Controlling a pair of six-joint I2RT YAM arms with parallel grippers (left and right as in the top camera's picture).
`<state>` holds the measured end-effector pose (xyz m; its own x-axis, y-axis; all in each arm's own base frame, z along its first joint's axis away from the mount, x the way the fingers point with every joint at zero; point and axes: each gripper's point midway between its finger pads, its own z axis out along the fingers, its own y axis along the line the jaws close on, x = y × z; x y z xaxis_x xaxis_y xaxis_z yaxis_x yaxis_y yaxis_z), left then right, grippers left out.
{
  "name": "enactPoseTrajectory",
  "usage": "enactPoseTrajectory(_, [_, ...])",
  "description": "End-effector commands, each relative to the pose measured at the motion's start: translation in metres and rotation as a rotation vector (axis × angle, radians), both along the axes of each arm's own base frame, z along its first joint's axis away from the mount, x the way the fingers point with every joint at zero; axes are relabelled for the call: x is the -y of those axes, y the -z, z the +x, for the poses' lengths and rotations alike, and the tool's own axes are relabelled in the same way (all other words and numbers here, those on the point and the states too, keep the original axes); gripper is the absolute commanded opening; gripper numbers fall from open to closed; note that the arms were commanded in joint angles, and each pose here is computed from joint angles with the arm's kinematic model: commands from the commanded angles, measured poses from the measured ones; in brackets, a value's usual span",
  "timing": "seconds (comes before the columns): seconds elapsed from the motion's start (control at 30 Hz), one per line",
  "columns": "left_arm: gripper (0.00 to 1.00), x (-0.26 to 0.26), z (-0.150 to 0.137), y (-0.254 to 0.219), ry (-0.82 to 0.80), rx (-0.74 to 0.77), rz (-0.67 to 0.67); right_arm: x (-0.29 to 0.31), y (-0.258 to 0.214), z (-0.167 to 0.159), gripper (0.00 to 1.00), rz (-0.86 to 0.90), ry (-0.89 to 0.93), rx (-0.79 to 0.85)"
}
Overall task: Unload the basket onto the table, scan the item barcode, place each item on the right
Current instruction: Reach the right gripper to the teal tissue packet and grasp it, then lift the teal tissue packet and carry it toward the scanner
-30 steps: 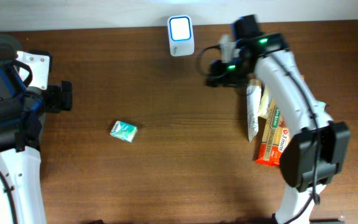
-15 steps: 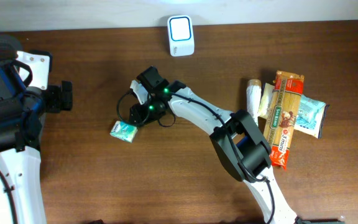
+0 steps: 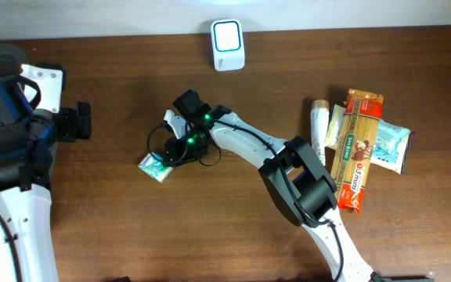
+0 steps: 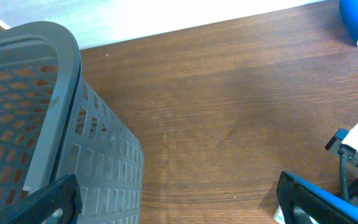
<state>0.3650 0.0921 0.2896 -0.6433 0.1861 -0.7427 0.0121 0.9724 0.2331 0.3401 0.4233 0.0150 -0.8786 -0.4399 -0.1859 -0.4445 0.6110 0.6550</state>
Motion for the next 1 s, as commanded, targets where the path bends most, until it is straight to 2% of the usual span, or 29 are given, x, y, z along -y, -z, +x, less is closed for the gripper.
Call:
enactPoseTrajectory(0.0, [0.99,0.000,0.001,-0.002,0.012,0.005,0.004,-0.003,0.010,-0.012,0.40,0.009,-0.021,-0.054])
enactPoseTrajectory(0.2, [0.99,0.000,0.001,-0.002,0.012,0.005,0.004,0.003,0.014,-0.020,0.38,-0.027,-0.020,-0.091])
enactPoseTrajectory(0.27, [0.99,0.000,0.001,-0.002,0.012,0.005,0.005,0.007,0.024,-0.020,0.34,-0.078,-0.010,-0.073])
enactPoseTrajectory(0.47, [0.99,0.000,0.001,-0.002,0.012,0.005,0.004,-0.007,0.029,-0.021,0.33,-0.108,-0.025,0.021])
enactPoseTrajectory(0.5, [0.99,0.000,0.001,-0.002,0.012,0.005,0.005,-0.008,0.030,-0.021,0.26,-0.117,-0.025,0.031])
enactPoseTrajectory(0.53, [0.99,0.000,0.001,-0.002,0.012,0.005,0.004,-0.009,0.031,-0.023,0.11,-0.121,-0.029,0.031])
enactPoseTrajectory(0.57, [0.99,0.000,0.001,-0.002,0.012,0.005,0.004,-0.008,0.031,-0.024,0.04,-0.124,-0.030,0.027])
enactPoseTrajectory(0.63, [0.99,0.000,0.001,-0.002,0.012,0.005,0.004,-0.007,0.025,-0.031,0.04,-0.104,-0.040,-0.021])
enactPoseTrajectory(0.73, [0.99,0.000,0.001,-0.002,0.012,0.005,0.005,0.012,-0.022,-0.022,0.04,0.017,-0.059,-0.112])
enactPoseTrajectory(0.77, [0.99,0.000,0.001,-0.002,0.012,0.005,0.004,0.033,-0.057,-0.013,0.04,0.080,-0.079,-0.103])
enactPoseTrajectory(0.97, [0.99,0.000,0.001,-0.002,0.012,0.005,0.005,0.094,-0.169,-0.015,0.04,0.354,-0.183,-0.013])
